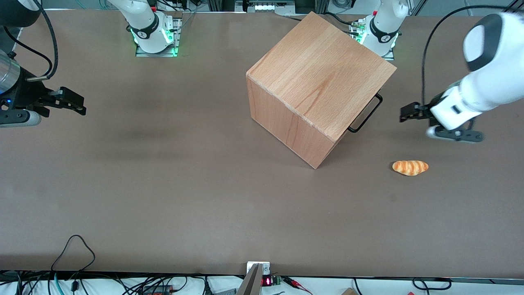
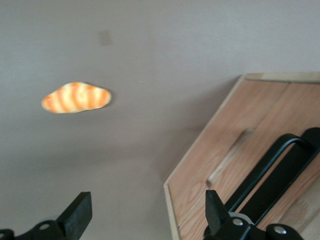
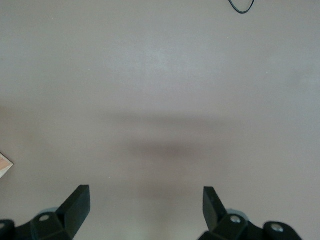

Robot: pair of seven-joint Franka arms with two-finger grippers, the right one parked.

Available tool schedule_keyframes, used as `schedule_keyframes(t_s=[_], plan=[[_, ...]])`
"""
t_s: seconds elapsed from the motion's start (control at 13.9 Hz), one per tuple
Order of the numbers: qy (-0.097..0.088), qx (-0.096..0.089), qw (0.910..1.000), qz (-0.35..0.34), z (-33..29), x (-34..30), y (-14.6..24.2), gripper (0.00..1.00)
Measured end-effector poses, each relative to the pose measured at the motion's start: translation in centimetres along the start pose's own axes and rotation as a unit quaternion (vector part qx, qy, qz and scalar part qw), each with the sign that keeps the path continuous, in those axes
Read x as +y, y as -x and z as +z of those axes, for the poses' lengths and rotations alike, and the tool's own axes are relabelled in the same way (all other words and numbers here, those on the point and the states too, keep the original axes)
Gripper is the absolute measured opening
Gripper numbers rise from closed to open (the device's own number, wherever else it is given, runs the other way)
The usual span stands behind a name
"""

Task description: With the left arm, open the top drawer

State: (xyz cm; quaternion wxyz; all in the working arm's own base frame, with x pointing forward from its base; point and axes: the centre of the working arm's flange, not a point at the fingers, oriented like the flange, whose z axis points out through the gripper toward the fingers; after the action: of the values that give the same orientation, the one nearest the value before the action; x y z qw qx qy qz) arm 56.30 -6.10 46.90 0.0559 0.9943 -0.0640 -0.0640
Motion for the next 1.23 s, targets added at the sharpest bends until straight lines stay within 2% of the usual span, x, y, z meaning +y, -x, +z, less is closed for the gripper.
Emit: schedule_keyframes(t_s=[0.14, 0.29, 0.58, 1.23], plan=[[0.015, -0.010, 0.9997, 0.016, 1.5, 1.2, 0.2, 1.00], [0.020, -0.019, 0.9990, 0.035, 2.6, 2.6, 0.5, 1.00], [0.048, -0.023, 0.9968, 0.059, 4.5, 4.2, 0.8, 1.00], [0.051, -0.016, 0.9924, 0.110, 6.4, 3.7, 1.0, 1.00]])
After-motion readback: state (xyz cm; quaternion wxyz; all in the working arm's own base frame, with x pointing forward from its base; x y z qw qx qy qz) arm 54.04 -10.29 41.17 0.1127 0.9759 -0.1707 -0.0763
